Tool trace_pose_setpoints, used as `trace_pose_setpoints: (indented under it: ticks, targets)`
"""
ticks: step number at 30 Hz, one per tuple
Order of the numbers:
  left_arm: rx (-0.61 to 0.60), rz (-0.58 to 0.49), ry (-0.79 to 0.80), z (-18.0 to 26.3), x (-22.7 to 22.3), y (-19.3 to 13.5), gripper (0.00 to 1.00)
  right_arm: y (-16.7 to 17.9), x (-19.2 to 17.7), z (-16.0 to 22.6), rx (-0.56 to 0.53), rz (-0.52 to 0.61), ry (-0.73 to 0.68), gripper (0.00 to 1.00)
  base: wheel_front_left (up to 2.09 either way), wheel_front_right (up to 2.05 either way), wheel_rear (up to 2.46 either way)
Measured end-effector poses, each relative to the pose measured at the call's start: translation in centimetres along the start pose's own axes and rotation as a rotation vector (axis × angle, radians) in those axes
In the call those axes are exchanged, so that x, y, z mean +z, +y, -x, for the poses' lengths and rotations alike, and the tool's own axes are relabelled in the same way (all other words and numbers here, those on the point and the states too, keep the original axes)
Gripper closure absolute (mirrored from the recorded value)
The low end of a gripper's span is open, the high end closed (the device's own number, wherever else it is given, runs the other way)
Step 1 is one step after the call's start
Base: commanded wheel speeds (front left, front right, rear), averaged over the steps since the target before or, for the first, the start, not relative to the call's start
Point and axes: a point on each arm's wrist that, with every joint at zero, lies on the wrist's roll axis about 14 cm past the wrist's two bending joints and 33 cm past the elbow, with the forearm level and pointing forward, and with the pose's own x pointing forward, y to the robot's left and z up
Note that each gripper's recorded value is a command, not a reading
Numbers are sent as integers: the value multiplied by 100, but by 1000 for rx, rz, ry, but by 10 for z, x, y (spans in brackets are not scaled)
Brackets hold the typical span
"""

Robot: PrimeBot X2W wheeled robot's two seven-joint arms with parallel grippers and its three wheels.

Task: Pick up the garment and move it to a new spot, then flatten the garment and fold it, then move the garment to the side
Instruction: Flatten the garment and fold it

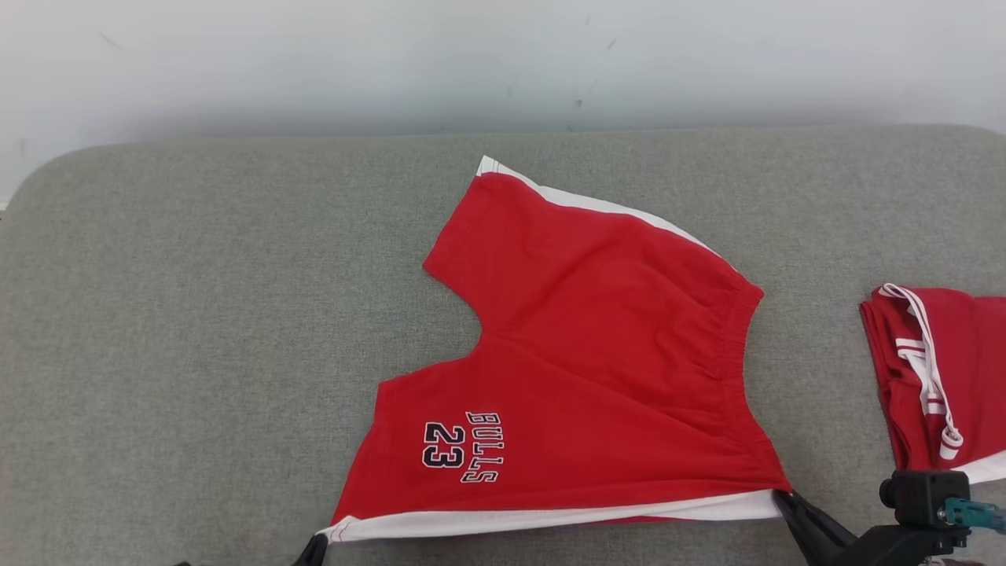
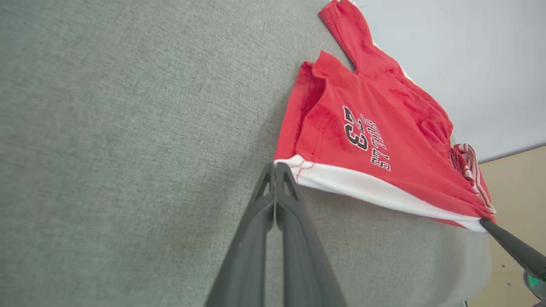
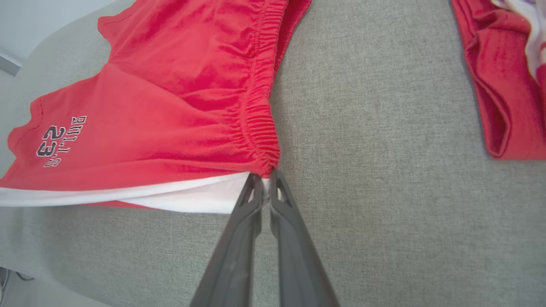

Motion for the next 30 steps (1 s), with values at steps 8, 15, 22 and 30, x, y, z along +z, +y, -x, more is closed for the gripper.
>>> trace_pose_setpoints:
  ticks: [8,15,22,30]
  targets:
    - [-17,-3,77,2,-10,-5,100,-3,-1,3,-13,6,46,100,0,0,0]
    - [6,-4,112,3,-13,1,27,-7,-17,7,-29,14,127,0,0,0,0]
    - [33,-26,149,3,-16,9,0,-8,-21,6,-37,7,166,0,0,0,0]
    - [44,-41,184,4,-21,11,0,-10,-12,4,-47,19,143,0,0,0,0]
